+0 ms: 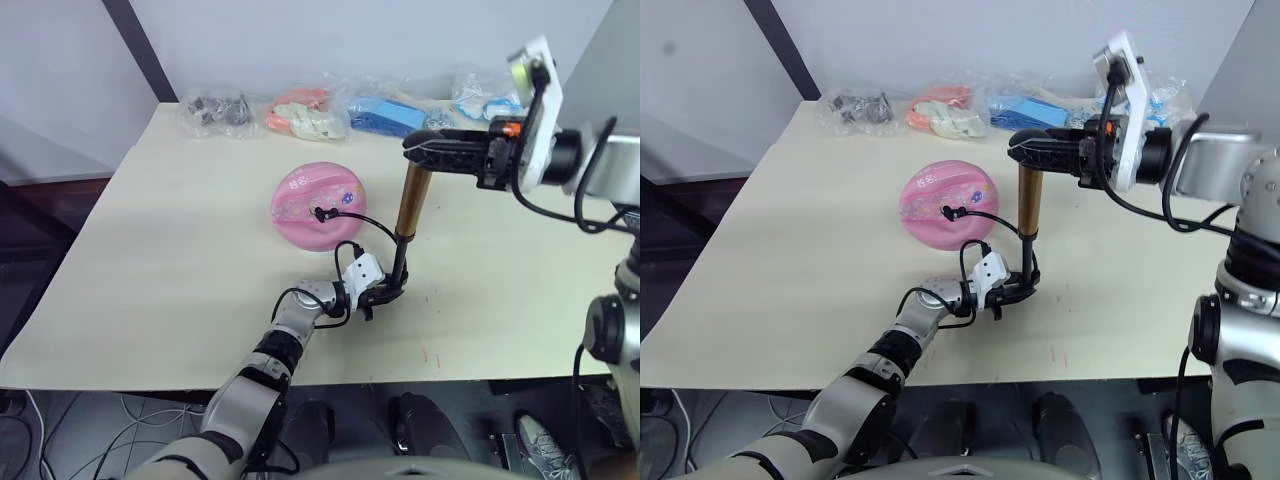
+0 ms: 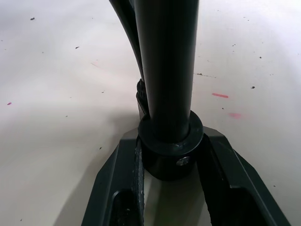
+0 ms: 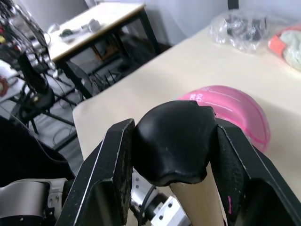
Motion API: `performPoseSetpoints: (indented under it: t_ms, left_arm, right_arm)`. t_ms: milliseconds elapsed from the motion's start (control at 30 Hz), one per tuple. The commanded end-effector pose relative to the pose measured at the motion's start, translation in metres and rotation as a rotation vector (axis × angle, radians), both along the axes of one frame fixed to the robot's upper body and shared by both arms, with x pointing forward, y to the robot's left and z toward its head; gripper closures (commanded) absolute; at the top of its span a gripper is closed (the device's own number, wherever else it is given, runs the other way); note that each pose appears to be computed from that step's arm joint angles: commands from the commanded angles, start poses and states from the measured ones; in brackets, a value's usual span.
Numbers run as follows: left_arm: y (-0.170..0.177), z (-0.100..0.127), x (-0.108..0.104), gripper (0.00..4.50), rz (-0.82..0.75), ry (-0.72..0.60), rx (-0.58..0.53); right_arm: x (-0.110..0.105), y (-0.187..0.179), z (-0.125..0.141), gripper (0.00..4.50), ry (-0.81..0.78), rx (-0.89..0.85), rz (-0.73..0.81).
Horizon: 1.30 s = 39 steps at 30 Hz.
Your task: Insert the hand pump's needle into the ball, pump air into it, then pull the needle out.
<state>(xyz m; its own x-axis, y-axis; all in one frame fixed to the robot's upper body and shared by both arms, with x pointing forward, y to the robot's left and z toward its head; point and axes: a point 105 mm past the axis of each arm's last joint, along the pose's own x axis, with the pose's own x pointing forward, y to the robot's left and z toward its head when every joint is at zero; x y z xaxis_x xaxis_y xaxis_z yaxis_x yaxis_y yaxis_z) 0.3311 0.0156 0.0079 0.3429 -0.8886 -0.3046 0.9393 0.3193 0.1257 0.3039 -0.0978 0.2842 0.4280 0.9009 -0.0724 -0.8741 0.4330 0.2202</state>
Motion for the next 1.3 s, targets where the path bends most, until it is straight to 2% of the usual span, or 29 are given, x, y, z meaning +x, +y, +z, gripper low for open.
performPoseSetpoints:
  t_ms: [33,200,367,500,567,633,700,733,833,900,1133,1300]
  left_arm:
    - [0.019,-0.04,-0.018,3.44,0.013,0.134,0.114]
    - [0.022,-0.04,-0.018,3.44,0.019,0.135,0.121]
    - [0.022,-0.04,-0.018,3.44,0.022,0.135,0.119]
    - [0.021,-0.04,-0.019,3.44,0.025,0.135,0.116]
    - [0.022,-0.041,-0.019,3.44,0.027,0.136,0.116]
    - [0.023,-0.041,-0.02,3.44,0.027,0.136,0.118]
    - [0.024,-0.042,-0.02,3.44,0.028,0.137,0.12]
    - [0.024,-0.042,-0.02,3.44,0.029,0.137,0.121]
    - [0.025,-0.043,-0.021,3.44,0.031,0.139,0.122]
    - [0.024,-0.043,-0.021,3.44,0.031,0.141,0.121]
    - [0.023,-0.044,-0.022,3.44,0.026,0.144,0.12]
    - [0.022,-0.045,-0.022,3.44,0.023,0.142,0.12]
  right_arm:
    - [0.006,-0.001,-0.028,2.72,0.017,-0.02,-0.057]
    - [0.006,0.009,-0.069,2.72,0.099,-0.02,-0.048]
    - [0.007,0.015,-0.124,2.72,0.18,-0.085,-0.049]
    - [0.005,0.013,-0.179,2.72,0.259,-0.136,-0.06]
    - [0.004,0.013,-0.192,2.72,0.282,-0.143,-0.061]
    - [0.003,0.015,-0.194,2.72,0.276,-0.142,-0.049]
    - [0.002,0.017,-0.189,2.72,0.257,-0.135,-0.034]
    - [0.005,0.018,-0.176,2.72,0.232,-0.113,-0.034]
    - [0.012,0.013,-0.116,2.72,0.103,-0.044,-0.03]
    - [0.011,0.01,-0.084,2.72,0.039,-0.021,-0.022]
    - [-0.001,0.005,-0.014,2.72,-0.069,0.041,0.011]
    - [-0.003,-0.001,0.016,2.72,-0.116,0.052,-0.006]
